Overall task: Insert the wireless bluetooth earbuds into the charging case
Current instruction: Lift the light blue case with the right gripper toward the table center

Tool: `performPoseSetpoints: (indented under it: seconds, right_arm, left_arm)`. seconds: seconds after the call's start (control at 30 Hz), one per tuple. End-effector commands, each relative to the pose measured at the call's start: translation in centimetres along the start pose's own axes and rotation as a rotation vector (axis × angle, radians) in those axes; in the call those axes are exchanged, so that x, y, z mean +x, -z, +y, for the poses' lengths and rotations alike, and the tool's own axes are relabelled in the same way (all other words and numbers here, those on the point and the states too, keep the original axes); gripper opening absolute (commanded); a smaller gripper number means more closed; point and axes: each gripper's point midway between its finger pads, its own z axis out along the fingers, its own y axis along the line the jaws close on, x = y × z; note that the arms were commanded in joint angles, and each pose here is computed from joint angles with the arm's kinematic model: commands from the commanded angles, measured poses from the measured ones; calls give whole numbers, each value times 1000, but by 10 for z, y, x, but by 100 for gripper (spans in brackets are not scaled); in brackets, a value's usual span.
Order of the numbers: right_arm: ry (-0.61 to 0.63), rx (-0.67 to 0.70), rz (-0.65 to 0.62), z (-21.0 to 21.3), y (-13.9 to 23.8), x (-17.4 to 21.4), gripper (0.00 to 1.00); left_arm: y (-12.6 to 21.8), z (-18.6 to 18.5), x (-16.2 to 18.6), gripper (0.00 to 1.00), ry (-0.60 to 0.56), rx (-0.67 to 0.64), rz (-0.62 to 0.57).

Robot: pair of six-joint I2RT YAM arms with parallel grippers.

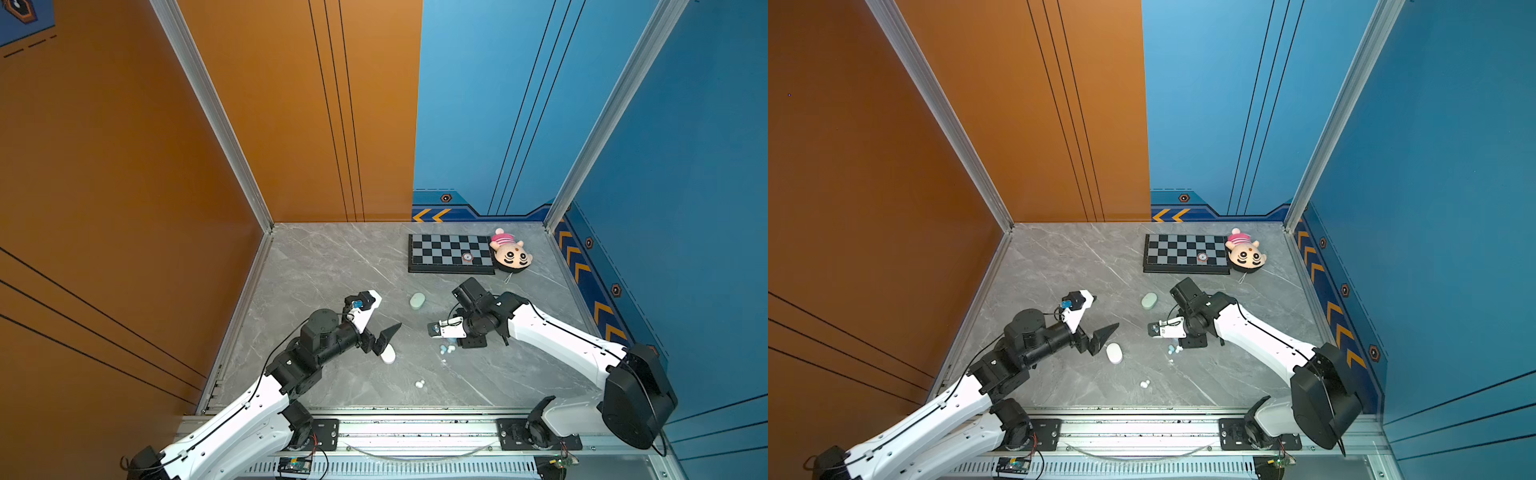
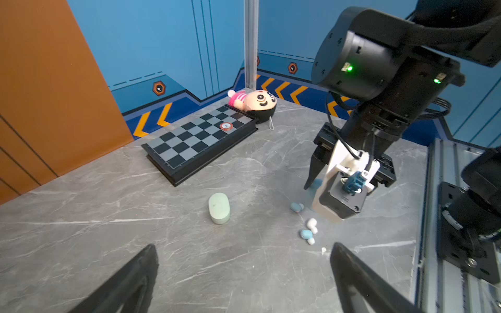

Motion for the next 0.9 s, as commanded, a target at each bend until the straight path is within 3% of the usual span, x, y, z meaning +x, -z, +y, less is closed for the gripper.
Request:
performPoseSetpoints:
  seconds: [0.0,0.47,0.73,0.87]
  right_arm:
    - [22,-83,-11,8,-14,-22,35]
    - [8,-127,44,-14,-86,-52,42]
    - [0,-123,69,-15,-92,-51,61]
    - [-24,-80,40,-25,-75,-58,77]
  left_arm:
    - [12,16,5,100,13,-66,10]
    - [44,29,20,99,26,-134,26]
    - [43,30,20,98,27,-123,30]
    - [39,31,22,98,26,-117,49]
